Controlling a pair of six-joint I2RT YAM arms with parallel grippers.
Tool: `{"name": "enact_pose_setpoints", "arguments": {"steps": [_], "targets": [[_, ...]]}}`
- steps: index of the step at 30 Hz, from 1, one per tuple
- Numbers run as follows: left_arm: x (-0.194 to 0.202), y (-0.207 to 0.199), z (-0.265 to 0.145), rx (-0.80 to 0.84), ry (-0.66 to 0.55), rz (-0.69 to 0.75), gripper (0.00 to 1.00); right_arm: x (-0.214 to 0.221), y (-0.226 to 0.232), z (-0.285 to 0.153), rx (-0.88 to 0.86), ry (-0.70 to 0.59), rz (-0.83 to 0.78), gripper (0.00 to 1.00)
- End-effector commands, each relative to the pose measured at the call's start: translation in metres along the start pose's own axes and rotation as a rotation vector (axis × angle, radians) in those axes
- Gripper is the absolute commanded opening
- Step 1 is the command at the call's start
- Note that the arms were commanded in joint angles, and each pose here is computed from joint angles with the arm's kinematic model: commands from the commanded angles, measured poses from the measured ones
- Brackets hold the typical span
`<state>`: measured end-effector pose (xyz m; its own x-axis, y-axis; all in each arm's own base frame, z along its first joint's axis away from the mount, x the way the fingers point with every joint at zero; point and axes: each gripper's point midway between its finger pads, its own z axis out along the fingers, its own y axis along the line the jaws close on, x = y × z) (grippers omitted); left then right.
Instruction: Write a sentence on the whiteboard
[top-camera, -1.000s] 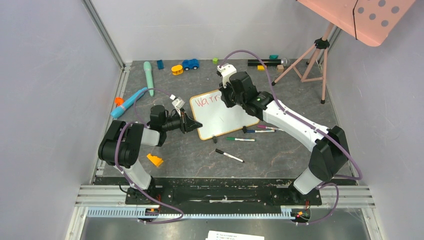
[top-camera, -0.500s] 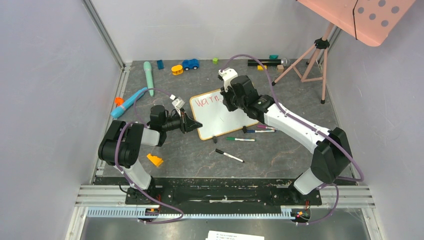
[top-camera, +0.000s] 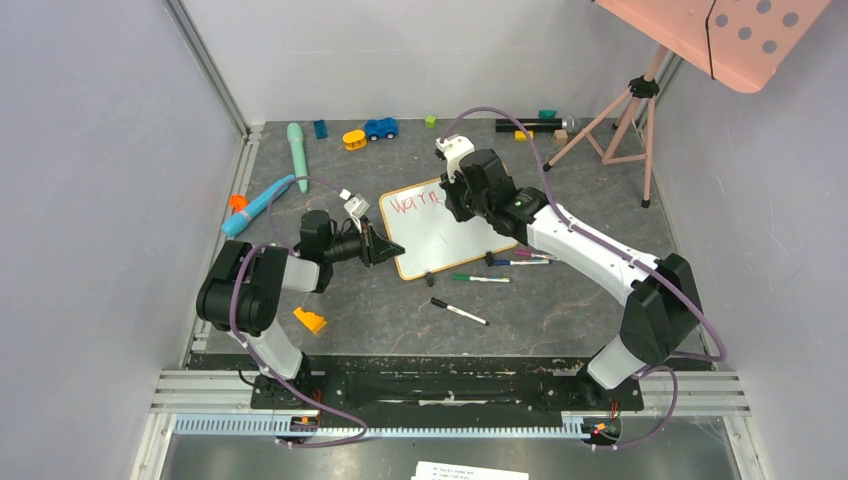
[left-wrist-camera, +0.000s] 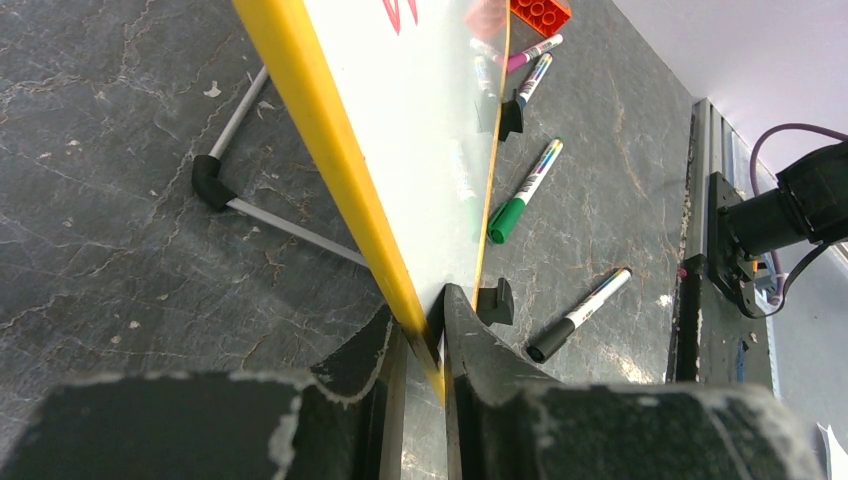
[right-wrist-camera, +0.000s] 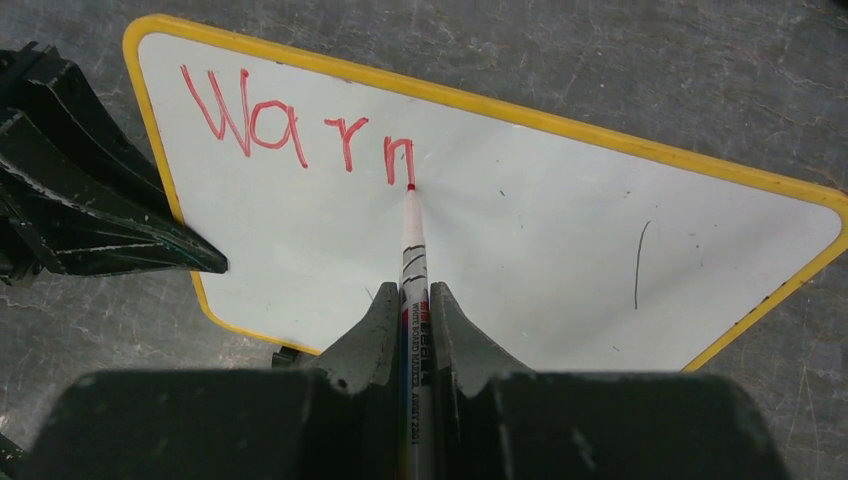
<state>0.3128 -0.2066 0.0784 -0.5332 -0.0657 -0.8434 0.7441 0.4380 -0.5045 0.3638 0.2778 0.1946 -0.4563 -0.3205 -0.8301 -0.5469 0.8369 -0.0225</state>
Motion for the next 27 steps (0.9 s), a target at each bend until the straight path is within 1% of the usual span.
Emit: {"name": "enact_pose_setpoints", "arguments": {"steps": [1, 16, 27], "targets": [[-0.011, 0.016, 0.001, -0.066, -0.031, 0.072, 0.08, -0.031, -0.008, 0.004, 0.036, -0.07, 0.011, 0.0], [-0.011, 0.016, 0.001, -0.066, -0.031, 0.073, 0.08, -0.041, -0.021, 0.003, 0.083, -0.086, 0.008, 0.0], [-0.011, 0.016, 0.001, -0.065, -0.031, 0.073, 0.08, -0.031, -0.023, 0.004, 0.082, -0.06, 0.003, 0.0]]}}
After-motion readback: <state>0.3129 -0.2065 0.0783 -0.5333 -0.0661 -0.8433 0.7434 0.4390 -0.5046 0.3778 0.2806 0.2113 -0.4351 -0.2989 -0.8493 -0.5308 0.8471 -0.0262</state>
